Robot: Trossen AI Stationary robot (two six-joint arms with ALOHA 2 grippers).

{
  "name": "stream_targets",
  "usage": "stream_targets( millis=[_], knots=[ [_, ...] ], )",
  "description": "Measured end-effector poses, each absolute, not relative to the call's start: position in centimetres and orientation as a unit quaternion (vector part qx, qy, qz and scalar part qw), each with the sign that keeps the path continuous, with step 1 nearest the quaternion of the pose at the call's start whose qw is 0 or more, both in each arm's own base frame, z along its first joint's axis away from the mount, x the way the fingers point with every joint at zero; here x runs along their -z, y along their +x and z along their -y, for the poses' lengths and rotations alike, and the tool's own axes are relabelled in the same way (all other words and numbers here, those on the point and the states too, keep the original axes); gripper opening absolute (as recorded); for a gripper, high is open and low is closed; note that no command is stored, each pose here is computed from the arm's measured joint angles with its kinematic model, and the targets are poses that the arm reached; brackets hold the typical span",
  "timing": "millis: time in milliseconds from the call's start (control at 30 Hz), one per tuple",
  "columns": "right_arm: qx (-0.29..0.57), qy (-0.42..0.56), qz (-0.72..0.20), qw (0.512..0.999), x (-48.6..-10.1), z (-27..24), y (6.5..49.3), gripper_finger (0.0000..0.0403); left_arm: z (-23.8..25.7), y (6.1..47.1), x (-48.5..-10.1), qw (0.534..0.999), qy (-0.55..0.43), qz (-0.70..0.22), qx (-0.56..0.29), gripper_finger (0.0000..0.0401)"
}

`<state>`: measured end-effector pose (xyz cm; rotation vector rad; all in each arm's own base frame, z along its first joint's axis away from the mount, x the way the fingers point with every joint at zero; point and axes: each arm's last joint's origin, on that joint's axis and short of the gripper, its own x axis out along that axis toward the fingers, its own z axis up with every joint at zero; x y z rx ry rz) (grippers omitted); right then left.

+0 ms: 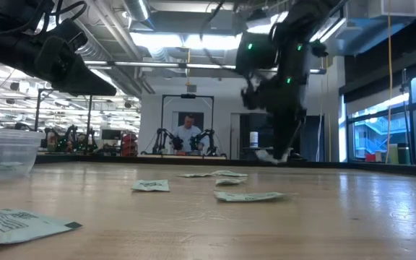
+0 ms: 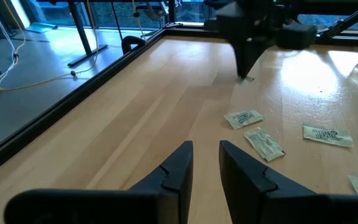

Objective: Pick and place items into bin
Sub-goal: Put the green stevia packet into the right transparent bin

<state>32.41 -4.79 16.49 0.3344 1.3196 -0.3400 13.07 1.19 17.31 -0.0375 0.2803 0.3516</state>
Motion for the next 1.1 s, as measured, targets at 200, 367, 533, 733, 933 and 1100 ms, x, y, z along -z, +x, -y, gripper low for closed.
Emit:
stream_targets(
  millis=[200,367,533,733,933,1100],
  knots=[
    [0.128,0.194,-0.601,0.765,-20.4,1.2,30.5,0.0017,-1.2,13.1,-17.3,0.975,-0.022,-0.138,-0.175,0.0073],
    [0.116,0.238,-0.619,0.739,-23.6,-3.2,27.4,0.0018,-1.2,13.1,-17.3,0.975,-0.022,-0.138,-0.175,0.0072],
    [0.12,0.279,-0.62,0.724,-26.0,-8.2,24.0,0.0018,-1.2,13.1,-17.3,0.975,-0.022,-0.139,-0.175,0.0072],
    [0.139,0.337,-0.621,0.694,-26.9,-14.3,20.1,0.0018,-1.2,13.1,-17.3,0.974,-0.023,-0.139,-0.175,0.0073],
    [0.195,0.357,-0.606,0.683,-26.1,-18.6,17.1,0.0018,-1.2,13.1,-17.2,0.974,-0.022,-0.142,-0.175,0.0072],
    [0.243,0.367,-0.596,0.672,-24.7,-20.8,15.7,0.0018,-1.2,13.0,-17.2,0.973,-0.031,-0.143,-0.176,0.0072]
  ],
)
